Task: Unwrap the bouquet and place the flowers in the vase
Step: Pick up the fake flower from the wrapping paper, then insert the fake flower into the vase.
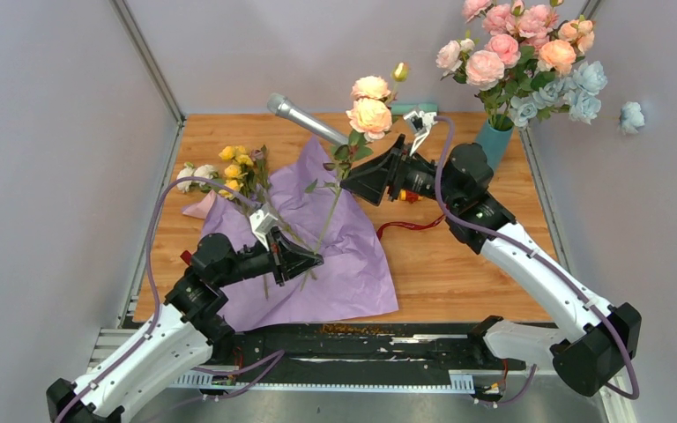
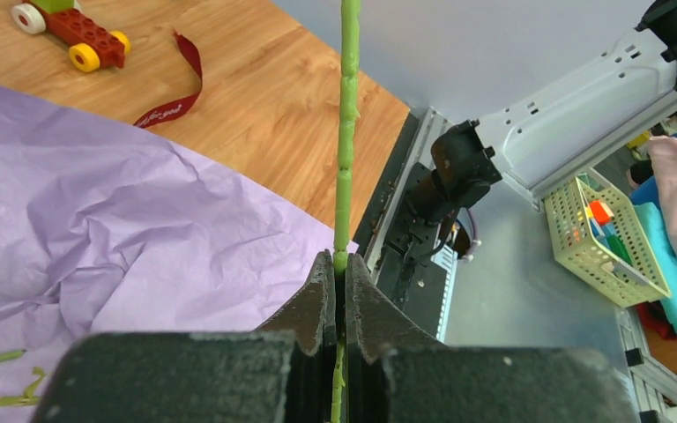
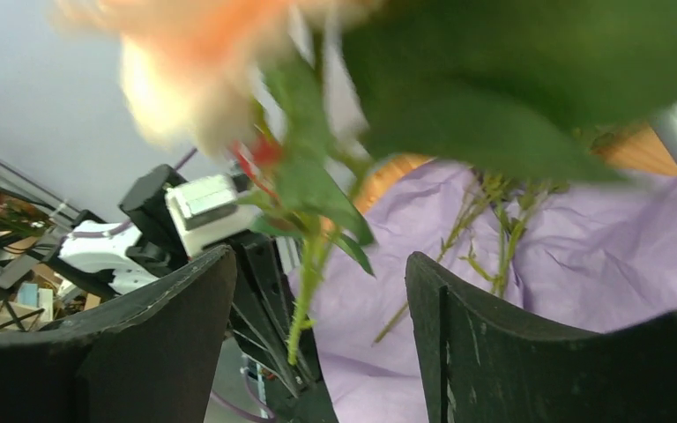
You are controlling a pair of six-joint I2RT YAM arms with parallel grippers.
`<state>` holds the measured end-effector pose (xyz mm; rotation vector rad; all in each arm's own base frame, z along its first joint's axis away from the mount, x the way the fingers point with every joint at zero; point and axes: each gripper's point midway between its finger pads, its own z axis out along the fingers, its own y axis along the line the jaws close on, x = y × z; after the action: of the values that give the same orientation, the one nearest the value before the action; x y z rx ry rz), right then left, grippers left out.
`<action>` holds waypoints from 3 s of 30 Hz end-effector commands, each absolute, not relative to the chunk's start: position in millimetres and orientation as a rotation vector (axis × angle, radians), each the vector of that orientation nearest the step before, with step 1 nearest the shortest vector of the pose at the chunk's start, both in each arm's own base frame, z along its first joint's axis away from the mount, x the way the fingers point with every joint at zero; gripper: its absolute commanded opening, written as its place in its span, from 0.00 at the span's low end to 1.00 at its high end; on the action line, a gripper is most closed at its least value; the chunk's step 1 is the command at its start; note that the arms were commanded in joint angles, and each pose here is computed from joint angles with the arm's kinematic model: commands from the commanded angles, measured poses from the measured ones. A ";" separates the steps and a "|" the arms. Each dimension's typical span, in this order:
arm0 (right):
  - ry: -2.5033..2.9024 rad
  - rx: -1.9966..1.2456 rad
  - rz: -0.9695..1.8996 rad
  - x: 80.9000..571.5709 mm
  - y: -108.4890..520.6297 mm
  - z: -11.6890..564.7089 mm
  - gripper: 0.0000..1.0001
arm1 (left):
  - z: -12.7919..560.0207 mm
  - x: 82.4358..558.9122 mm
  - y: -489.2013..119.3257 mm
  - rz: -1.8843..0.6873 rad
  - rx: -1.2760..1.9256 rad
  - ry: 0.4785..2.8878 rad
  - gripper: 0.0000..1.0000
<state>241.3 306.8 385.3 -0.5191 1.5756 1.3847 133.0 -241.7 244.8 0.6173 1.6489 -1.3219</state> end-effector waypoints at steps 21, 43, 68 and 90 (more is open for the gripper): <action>1.520 -0.444 1.279 252.5 293.4 397.5 0.00 | 242.2 148.8 -252.7 -1.212 0.661 1.673 0.07; 1.647 0.041 -0.155 305.9 44.5 403.9 0.00 | 219.5 267.8 -82.6 -0.258 0.171 2.042 1.00; 1.056 0.201 -0.268 363.9 -51.6 571.0 0.00 | 222.8 255.9 -55.2 -0.133 0.096 1.966 1.00; 1.205 0.040 -0.358 432.0 -43.4 529.3 0.00 | 224.4 253.8 -57.0 -0.144 0.115 1.953 1.00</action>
<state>429.7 -46.2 511.9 0.0786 1.2458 -0.3433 252.9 -57.7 220.9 0.0937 1.9727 -0.1506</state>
